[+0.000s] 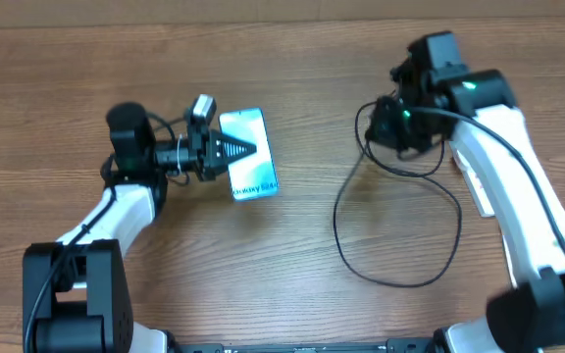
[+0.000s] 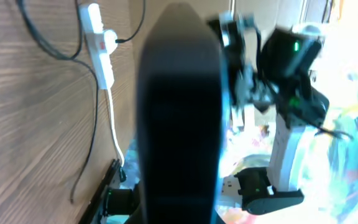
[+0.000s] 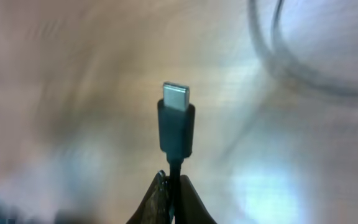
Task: Plug charger to phone and switch on socket
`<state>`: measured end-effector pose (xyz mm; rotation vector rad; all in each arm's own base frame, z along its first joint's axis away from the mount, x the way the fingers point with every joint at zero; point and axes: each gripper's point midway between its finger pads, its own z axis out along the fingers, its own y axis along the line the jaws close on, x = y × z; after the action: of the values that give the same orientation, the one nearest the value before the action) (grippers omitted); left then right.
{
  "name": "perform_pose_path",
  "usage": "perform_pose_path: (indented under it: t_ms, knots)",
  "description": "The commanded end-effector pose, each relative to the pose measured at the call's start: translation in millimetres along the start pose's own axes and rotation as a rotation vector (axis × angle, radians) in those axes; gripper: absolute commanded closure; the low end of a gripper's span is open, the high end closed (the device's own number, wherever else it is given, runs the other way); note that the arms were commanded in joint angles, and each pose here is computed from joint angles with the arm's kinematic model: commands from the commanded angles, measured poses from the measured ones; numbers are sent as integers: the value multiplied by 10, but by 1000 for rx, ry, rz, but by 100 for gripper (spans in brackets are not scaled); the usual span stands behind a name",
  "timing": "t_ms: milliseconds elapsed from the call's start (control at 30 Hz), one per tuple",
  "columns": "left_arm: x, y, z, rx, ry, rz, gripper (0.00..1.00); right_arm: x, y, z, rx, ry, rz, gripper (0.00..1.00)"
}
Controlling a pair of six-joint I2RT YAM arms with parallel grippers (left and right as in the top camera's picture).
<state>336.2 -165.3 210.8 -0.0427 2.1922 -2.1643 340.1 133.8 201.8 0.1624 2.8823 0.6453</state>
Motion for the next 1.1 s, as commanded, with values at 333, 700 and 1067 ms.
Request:
perform_pose_path:
  t_ms: [333, 700, 1067]
  knots:
    - [-188, 326, 37, 15, 58, -63, 96, 1386, 618, 16, -252, 372, -354, 96]
    - [-226, 328, 66, 17, 65, 49, 96, 1696, 984, 387, -306, 388, -439, 96]
    - [-262, 291, 68, 15, 49, 109, 96, 1659, 1126, 610, -235, 313, -474, 96]
